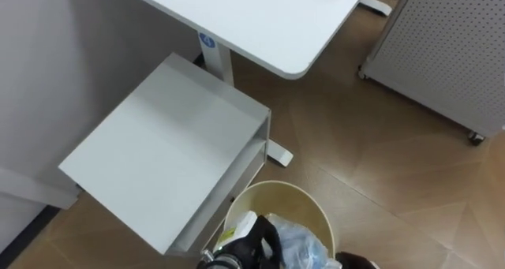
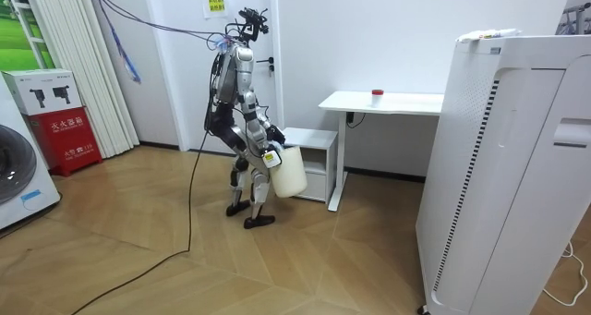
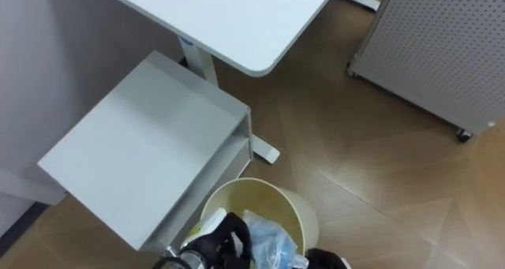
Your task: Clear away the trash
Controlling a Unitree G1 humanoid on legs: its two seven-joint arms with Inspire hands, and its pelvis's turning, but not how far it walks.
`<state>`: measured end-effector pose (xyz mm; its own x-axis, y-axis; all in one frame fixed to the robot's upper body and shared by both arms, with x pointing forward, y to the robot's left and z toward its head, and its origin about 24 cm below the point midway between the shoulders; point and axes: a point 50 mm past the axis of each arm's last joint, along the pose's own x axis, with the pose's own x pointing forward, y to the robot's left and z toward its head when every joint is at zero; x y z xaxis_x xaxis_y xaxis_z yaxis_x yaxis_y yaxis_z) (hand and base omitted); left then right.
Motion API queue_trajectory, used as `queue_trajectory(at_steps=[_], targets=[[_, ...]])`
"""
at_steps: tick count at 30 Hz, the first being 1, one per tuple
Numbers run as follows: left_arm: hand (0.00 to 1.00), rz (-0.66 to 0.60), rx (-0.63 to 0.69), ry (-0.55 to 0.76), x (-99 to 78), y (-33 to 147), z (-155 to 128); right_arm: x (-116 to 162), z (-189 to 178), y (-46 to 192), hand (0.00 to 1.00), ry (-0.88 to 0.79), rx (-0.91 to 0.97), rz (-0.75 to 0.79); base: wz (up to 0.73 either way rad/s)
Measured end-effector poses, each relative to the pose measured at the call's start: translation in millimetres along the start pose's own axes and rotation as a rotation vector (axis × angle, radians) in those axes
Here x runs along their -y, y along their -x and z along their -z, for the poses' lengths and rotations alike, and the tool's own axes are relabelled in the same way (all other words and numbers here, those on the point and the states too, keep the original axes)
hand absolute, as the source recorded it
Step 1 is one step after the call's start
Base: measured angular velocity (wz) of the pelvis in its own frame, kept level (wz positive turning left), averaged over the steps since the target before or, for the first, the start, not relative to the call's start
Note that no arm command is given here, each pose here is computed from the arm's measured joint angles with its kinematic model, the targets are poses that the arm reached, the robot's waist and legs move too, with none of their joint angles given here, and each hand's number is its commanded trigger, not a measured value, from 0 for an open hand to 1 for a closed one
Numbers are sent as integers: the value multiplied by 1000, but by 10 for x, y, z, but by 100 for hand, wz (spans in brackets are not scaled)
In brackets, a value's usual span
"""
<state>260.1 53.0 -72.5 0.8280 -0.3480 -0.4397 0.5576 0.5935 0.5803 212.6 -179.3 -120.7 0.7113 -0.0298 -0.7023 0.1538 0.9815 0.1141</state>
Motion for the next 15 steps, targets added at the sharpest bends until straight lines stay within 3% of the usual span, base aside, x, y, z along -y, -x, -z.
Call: queue_trajectory(at_steps=[8,15], targets=[[0,60,-20,6,125,62,79,17,30,8,100,-5,-9,8,0],[0,33,-42,42,89,70,124,26,40,13,100,38,-12,3,0]])
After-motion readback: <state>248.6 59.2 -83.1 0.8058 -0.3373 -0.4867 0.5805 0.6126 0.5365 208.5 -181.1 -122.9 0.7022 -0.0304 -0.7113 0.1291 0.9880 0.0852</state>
